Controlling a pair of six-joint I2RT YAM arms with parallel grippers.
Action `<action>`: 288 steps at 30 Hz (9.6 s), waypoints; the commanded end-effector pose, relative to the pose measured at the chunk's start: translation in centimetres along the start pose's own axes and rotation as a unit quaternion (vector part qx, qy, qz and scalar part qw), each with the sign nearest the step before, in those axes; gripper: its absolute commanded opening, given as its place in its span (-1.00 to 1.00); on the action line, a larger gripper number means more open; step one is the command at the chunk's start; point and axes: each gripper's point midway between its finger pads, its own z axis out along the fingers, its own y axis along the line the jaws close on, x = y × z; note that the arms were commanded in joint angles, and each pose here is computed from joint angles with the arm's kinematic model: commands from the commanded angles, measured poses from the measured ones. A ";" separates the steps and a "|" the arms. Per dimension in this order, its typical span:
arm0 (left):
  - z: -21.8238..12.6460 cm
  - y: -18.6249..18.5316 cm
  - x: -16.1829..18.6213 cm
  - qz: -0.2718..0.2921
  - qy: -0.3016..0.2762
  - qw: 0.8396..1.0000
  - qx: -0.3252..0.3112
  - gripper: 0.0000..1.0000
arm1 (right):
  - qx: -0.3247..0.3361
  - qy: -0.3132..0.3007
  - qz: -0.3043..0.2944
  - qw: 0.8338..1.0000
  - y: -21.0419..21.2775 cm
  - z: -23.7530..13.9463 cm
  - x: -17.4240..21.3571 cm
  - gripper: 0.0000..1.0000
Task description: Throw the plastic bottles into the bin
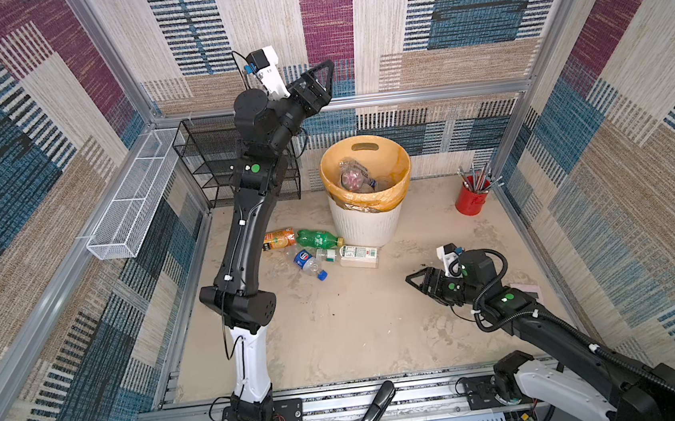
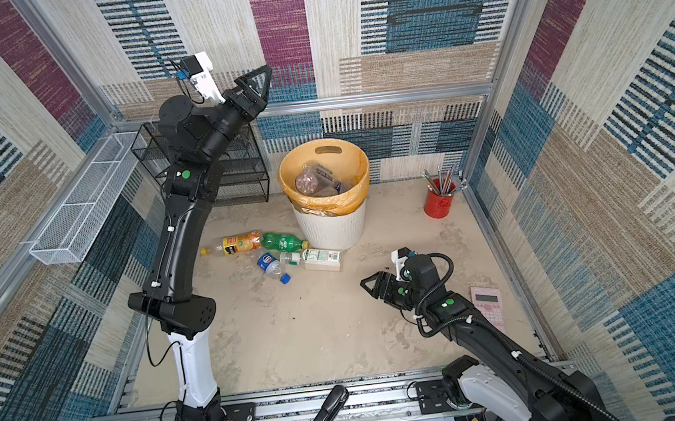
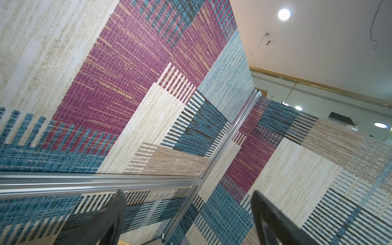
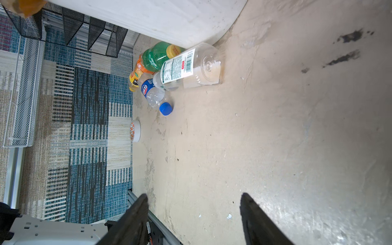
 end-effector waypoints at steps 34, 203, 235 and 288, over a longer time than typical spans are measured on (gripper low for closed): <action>-37.1 12.1 20.4 -0.111 0.151 0.915 -0.358 0.72 | 0.009 0.026 -0.055 0.998 2.5 4.5 -1.4 0.40; -39.2 12.8 21.2 -0.155 0.143 0.893 -0.397 0.68 | -0.098 -0.165 -0.118 0.974 5.5 -4.4 0.9 0.17; -39.3 11.5 19.2 -0.162 0.105 0.904 -0.381 0.67 | -0.198 -0.423 -0.282 0.838 35.1 -14.6 -27.7 0.47; -43.7 10.1 20.0 -0.169 0.131 0.889 -0.405 0.72 | 0.223 0.036 0.383 0.896 4.8 11.3 9.1 0.76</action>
